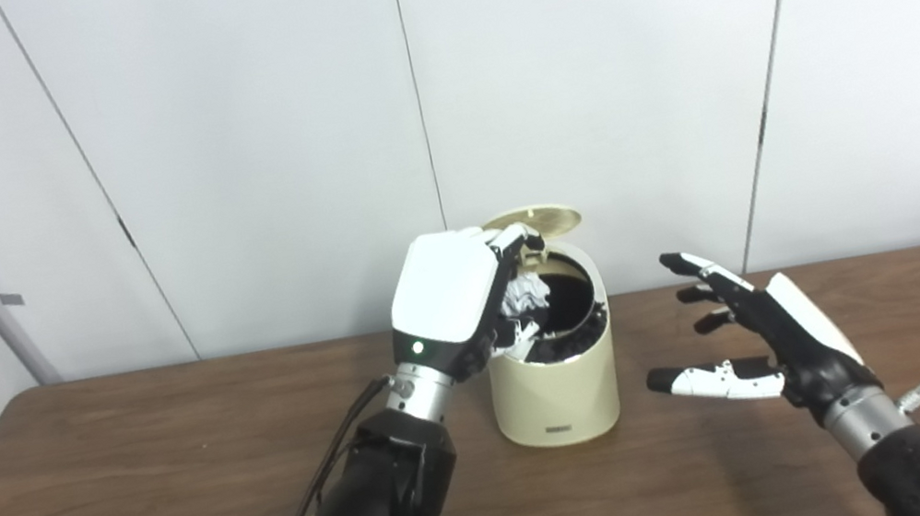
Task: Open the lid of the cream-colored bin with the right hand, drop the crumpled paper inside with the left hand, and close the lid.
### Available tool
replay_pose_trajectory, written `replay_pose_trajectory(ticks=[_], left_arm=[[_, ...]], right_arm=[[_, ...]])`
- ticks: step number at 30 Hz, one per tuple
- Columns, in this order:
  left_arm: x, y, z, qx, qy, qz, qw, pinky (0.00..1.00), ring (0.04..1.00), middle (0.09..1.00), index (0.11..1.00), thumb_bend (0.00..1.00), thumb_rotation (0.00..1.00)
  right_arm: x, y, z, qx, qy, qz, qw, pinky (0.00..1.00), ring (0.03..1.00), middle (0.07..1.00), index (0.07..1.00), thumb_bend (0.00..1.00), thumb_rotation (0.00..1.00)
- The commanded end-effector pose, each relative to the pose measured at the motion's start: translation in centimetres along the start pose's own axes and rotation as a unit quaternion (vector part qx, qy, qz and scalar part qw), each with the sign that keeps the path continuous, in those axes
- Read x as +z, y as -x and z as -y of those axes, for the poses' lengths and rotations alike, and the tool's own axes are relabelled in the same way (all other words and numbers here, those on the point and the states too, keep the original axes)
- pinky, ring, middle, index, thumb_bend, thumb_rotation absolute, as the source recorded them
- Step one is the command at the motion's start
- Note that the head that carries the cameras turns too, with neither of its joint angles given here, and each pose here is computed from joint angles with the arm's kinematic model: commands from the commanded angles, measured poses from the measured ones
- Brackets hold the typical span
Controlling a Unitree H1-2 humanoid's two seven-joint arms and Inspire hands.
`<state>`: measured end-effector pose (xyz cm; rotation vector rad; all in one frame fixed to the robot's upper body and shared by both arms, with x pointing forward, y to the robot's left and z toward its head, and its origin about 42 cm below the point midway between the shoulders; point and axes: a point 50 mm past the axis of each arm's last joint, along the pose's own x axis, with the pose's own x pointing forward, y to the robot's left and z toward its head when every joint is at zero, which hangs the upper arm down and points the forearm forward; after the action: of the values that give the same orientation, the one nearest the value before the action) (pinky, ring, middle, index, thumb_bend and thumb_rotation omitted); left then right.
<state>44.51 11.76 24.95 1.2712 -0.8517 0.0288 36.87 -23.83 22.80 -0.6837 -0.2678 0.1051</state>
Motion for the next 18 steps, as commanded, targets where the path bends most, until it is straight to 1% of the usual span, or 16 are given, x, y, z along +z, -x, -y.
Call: replay_pose_trajectory(ticks=[1,8,9,10,11,13,16,18], left_arm=[[0.12,-1.71,-1.97,0.038,-0.003,0.014,0.999,0.42,0.520,0.491,0.649,0.55,0.00],[0.16,-1.77,-2.14,0.040,-0.001,0.015,0.999,0.42,0.519,0.491,0.648,0.55,0.00],[0.18,-1.77,-2.15,0.037,0.000,0.015,0.999,0.42,0.521,0.520,0.651,0.73,0.12],[0.19,-1.76,-2.16,0.034,0.001,0.014,0.999,0.42,0.524,0.540,0.656,0.84,0.20],[0.20,-1.75,-2.16,0.033,0.002,0.014,0.999,0.42,0.528,0.548,0.661,0.89,0.23],[0.22,-1.72,-2.21,0.031,0.005,0.013,0.999,0.43,0.532,0.557,0.673,0.94,0.27],[0.19,-1.68,-2.26,0.032,0.009,0.014,0.999,0.43,0.535,0.574,0.695,0.98,0.31],[0.17,-1.66,-2.30,0.033,0.009,0.016,0.999,0.43,0.536,0.579,0.704,0.99,0.32]], right_arm=[[1.52,-0.54,1.21,-0.018,0.007,0.036,0.999,0.67,0.831,0.918,0.903,0.82,0.49],[1.51,-0.51,1.27,-0.018,0.006,0.037,0.999,0.69,0.841,0.920,0.905,0.82,0.48],[1.43,-0.53,1.27,-0.019,0.005,0.037,0.999,0.69,0.842,0.920,0.904,0.82,0.47],[1.35,-0.56,1.28,-0.019,0.005,0.037,0.999,0.70,0.842,0.917,0.902,0.82,0.47],[1.30,-0.57,1.28,-0.020,0.005,0.037,0.999,0.70,0.841,0.916,0.901,0.82,0.47],[1.40,-0.56,1.29,-0.020,0.004,0.036,0.999,0.70,0.839,0.915,0.899,0.82,0.48],[1.55,-0.54,1.27,-0.019,0.003,0.035,0.999,0.70,0.844,0.919,0.901,0.81,0.47],[1.42,-0.56,1.25,-0.019,0.004,0.036,0.999,0.70,0.843,0.919,0.902,0.81,0.46]])
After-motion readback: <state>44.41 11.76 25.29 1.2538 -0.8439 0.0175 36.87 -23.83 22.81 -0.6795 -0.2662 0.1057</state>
